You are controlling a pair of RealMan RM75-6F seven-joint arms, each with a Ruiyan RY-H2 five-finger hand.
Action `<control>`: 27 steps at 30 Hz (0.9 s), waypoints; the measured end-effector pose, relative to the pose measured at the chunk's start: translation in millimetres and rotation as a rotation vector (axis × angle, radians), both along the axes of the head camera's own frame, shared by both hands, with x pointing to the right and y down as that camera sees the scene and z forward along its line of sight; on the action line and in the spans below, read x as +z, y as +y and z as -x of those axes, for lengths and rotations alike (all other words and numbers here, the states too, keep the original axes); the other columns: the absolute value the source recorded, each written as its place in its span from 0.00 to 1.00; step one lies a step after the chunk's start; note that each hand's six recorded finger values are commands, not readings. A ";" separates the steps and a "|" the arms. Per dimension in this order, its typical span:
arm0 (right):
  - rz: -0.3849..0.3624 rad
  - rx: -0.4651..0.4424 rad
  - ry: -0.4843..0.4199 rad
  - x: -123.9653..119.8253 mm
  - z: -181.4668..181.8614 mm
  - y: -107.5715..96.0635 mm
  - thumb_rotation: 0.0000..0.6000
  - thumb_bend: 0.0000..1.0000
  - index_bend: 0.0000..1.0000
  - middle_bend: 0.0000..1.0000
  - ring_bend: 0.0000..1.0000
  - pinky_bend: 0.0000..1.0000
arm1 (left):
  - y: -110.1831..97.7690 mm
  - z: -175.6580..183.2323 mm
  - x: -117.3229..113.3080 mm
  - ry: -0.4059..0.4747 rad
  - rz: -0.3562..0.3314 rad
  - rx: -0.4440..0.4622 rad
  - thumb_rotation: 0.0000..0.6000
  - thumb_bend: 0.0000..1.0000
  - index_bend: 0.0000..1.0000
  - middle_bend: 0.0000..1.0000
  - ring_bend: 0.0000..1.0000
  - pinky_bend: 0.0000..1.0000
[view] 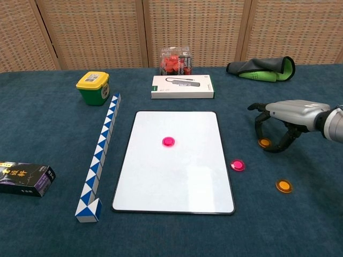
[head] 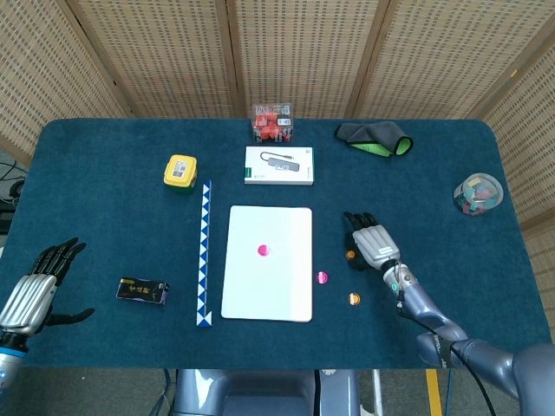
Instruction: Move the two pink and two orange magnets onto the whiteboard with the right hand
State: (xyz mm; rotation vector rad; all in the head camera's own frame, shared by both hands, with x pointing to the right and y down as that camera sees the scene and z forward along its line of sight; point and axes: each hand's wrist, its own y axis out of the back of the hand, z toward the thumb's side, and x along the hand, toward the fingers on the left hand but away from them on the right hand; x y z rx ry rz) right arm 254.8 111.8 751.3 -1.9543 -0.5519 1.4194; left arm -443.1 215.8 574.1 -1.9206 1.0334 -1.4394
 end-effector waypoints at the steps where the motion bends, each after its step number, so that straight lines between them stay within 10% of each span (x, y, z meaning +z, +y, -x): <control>1: 0.000 0.000 -0.009 -1.9 2.6 -1.1 1.00 0.36 0.60 0.00 0.00 0.00 | 0.0 -0.1 0.0 0.000 0.000 0.000 1.00 0.00 0.00 0.00 0.00 0.00; 22: 0.009 -0.119 -0.092 -19.7 125.7 -23.6 1.00 0.36 0.60 0.00 0.00 0.00 | 0.5 3.2 -0.7 0.011 0.007 -0.014 1.00 0.00 0.00 0.00 0.00 0.00; 27: 0.023 -0.109 -0.087 -16.7 139.2 -22.1 1.00 0.30 0.43 0.00 0.00 0.00 | 0.8 3.8 -1.1 0.013 0.006 -0.013 1.00 0.00 0.00 0.00 0.00 0.00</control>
